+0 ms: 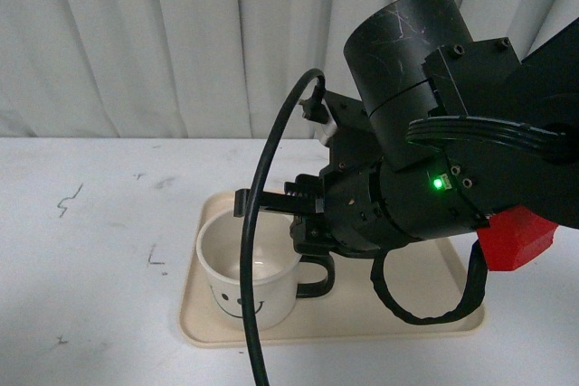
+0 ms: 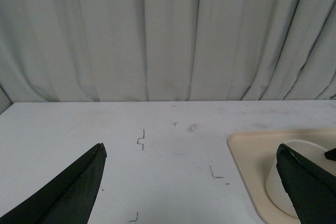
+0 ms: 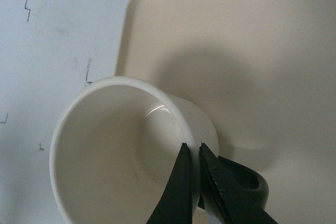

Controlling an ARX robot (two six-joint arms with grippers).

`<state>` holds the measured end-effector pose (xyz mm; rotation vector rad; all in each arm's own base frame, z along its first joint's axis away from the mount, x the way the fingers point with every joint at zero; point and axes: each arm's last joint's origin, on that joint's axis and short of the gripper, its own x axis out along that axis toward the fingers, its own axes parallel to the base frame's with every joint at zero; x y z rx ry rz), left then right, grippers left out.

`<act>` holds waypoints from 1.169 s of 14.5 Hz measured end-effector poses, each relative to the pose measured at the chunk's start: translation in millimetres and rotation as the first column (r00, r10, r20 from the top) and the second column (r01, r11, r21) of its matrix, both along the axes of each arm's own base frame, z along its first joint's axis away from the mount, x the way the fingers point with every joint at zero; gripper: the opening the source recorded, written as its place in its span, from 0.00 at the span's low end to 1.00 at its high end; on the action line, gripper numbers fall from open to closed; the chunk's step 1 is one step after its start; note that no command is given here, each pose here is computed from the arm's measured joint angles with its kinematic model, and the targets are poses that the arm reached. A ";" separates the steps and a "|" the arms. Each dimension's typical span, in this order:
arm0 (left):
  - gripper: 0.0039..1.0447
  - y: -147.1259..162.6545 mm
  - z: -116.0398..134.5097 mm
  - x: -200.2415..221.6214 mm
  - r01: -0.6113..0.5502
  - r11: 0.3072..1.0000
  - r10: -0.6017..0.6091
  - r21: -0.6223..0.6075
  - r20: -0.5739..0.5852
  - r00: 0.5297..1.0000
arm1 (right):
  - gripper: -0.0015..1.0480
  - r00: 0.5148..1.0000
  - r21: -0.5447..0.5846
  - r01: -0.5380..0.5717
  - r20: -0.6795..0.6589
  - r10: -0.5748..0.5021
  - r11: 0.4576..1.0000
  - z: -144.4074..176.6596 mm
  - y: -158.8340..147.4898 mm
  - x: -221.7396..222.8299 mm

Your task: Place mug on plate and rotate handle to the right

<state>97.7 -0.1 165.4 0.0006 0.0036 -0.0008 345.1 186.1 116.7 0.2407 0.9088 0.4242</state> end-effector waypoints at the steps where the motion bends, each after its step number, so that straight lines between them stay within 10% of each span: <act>1: 0.94 0.0 0.1 0.0 0.000 1.000 0.000 0.000 0.000 1.000 | 0.03 1.000 -0.003 0.002 -0.005 -0.002 1.000 1.8 -1.4 -0.4; 7: 0.94 0.0 0.1 0.0 0.000 1.000 0.000 0.000 0.000 1.000 | 0.03 0.991 -0.004 0.003 0.134 -0.003 1.000 52.8 -60.1 3.3; 13: 0.94 0.0 0.0 0.0 0.000 1.000 0.000 0.000 0.000 1.000 | 0.03 0.992 -0.003 -0.041 0.121 0.041 0.999 27.8 -164.5 21.4; 17: 0.94 0.0 0.1 0.0 0.000 1.000 0.000 0.000 0.000 1.000 | 0.03 0.991 0.019 -0.045 0.124 0.042 0.999 29.1 -172.9 38.8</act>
